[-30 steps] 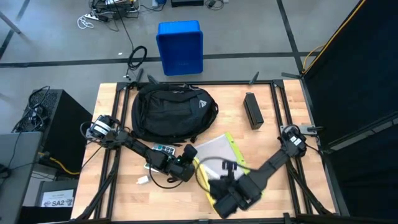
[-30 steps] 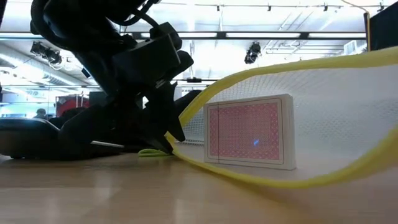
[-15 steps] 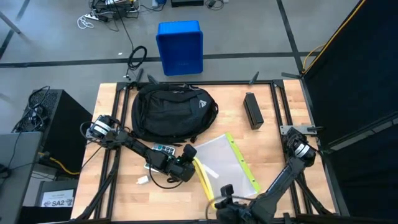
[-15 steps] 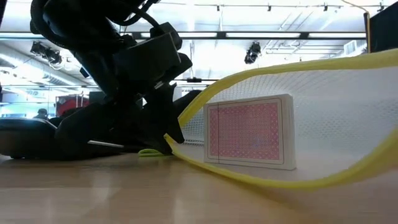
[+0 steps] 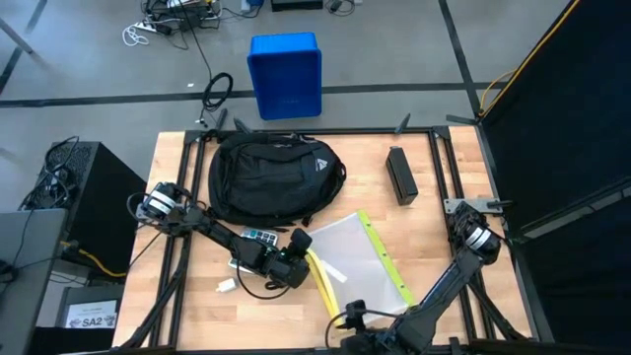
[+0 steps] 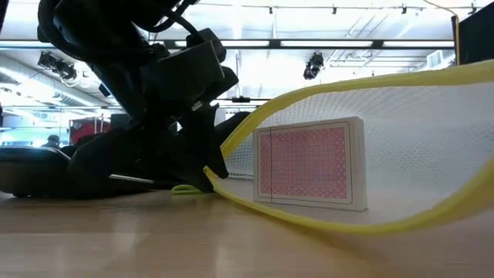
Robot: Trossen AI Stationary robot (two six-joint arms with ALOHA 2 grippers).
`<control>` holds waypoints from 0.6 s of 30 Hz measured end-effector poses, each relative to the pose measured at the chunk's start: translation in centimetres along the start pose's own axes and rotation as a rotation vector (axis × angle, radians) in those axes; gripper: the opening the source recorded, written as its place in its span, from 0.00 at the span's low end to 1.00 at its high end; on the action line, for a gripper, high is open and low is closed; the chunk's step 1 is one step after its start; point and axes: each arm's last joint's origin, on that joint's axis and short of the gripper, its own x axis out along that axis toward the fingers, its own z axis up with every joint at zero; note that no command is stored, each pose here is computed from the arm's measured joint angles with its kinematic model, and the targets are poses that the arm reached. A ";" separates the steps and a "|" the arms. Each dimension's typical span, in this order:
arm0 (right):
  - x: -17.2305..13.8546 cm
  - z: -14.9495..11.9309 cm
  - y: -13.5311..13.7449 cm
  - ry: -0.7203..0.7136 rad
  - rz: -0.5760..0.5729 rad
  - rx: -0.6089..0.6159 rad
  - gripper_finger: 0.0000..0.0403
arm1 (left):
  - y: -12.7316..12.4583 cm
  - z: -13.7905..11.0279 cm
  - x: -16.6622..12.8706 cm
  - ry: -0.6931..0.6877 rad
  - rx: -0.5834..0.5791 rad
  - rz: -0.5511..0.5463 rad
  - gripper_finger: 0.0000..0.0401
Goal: Unpack backpack
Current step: Adjust the yellow zip bag
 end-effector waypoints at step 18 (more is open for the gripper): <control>2.9 -6.0 0.0 0.128 -0.079 -0.096 0.48 | 0.0 0.0 0.0 0.002 -0.040 0.000 0.20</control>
